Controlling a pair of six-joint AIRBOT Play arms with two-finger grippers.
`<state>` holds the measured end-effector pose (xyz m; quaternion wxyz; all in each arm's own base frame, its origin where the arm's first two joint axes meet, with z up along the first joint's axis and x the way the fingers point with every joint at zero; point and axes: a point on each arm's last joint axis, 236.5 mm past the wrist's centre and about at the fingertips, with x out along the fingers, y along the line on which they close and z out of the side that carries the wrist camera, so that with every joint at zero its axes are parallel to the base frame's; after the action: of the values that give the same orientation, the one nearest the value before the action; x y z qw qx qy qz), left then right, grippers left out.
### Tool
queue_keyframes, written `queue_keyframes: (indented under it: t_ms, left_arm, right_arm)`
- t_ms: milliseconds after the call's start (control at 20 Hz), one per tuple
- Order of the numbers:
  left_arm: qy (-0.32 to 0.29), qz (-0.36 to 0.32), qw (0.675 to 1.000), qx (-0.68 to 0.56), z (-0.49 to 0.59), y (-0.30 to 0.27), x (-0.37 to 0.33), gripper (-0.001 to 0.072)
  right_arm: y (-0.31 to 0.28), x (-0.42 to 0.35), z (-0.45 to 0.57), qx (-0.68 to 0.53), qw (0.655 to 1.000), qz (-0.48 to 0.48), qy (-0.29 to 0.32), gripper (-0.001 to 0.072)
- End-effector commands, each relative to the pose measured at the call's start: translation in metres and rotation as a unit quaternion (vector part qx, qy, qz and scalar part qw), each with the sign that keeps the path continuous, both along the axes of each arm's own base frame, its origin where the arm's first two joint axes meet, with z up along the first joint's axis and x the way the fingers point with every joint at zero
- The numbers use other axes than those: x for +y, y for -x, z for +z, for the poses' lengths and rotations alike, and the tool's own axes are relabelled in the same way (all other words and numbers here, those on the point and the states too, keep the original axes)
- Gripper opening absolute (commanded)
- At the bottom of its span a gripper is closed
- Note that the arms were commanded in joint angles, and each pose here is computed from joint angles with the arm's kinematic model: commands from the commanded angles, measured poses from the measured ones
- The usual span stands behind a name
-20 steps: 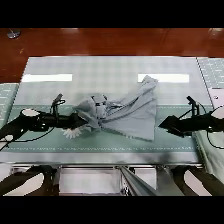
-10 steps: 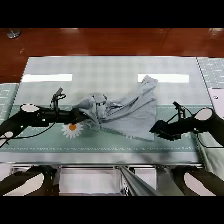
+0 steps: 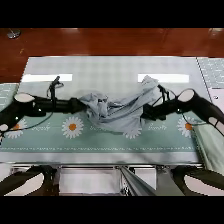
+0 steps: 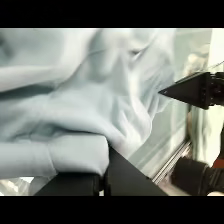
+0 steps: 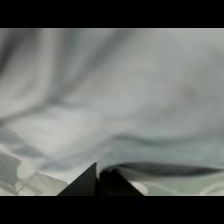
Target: Fold the shirts.
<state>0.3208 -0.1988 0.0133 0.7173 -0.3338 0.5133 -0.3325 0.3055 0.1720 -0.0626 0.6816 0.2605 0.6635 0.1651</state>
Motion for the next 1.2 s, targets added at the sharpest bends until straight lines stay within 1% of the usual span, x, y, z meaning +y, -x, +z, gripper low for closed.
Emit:
queue_keyframes:
  t_ms: [0,50,150,250,300,400,550,650,750,850,1000,1050,1150]
  left_arm:
    - [0.024,0.016,0.995,-0.096,0.1,-0.049,0.008,0.0041]
    - [0.027,0.029,0.988,-0.147,0.146,-0.066,0.015,0.0041]
    - [0.029,0.057,0.967,-0.248,0.242,-0.086,0.033,0.0041]
    - [0.026,0.095,0.94,-0.326,0.326,-0.091,0.058,0.004]
    - [0.015,0.116,0.929,-0.351,0.357,-0.09,0.071,0.004]
    - [-0.032,0.162,0.903,-0.398,0.407,-0.077,0.102,0.004]
    - [-0.107,0.21,0.858,-0.456,0.456,-0.037,0.132,0.004]
    - [-0.149,0.227,0.828,-0.49,0.478,0.001,0.137,0.004]
    - [-0.194,0.222,0.813,-0.503,0.481,0.04,0.134,0.004]
    - [-0.239,0.218,0.805,-0.498,0.473,0.074,0.133,0.004]
    - [-0.297,0.239,0.777,-0.501,0.472,0.112,0.144,0.0041]
    - [-0.308,0.239,0.777,-0.495,0.467,0.12,0.145,0.0041]
    - [-0.31,0.227,0.796,-0.467,0.447,0.122,0.143,0.0041]
  right_arm:
    - [-0.056,-0.007,0.079,-0.086,0.995,0.048,0.02,0.002]
    - [-0.082,-0.017,0.126,-0.14,0.988,0.044,0.035,0.002]
    - [-0.123,-0.044,0.235,-0.27,0.96,0.01,0.071,0.002]
    - [-0.128,-0.071,0.339,-0.376,0.92,-0.016,0.104,0.002]
    - [-0.118,-0.081,0.383,-0.417,0.901,-0.02,0.119,0.002]
    - [-0.084,-0.093,0.449,-0.486,0.862,-0.031,0.144,0.002]
    - [-0.02,-0.1,0.5,-0.552,0.818,-0.038,0.161,0.002]
    - [0.022,-0.103,0.522,-0.584,0.794,-0.045,0.164,0.002]
    - [0.056,-0.104,0.54,-0.61,0.774,-0.052,0.163,0.0021]
    - [0.079,-0.105,0.544,-0.616,0.769,-0.055,0.162,0.002]
    - [0.102,-0.104,0.54,-0.608,0.775,-0.052,0.163,0.0021]
    - [0.106,-0.105,0.534,-0.599,0.782,-0.047,0.166,0.0021]
    - [0.103,-0.105,0.516,-0.571,0.803,-0.044,0.166,0.0021]
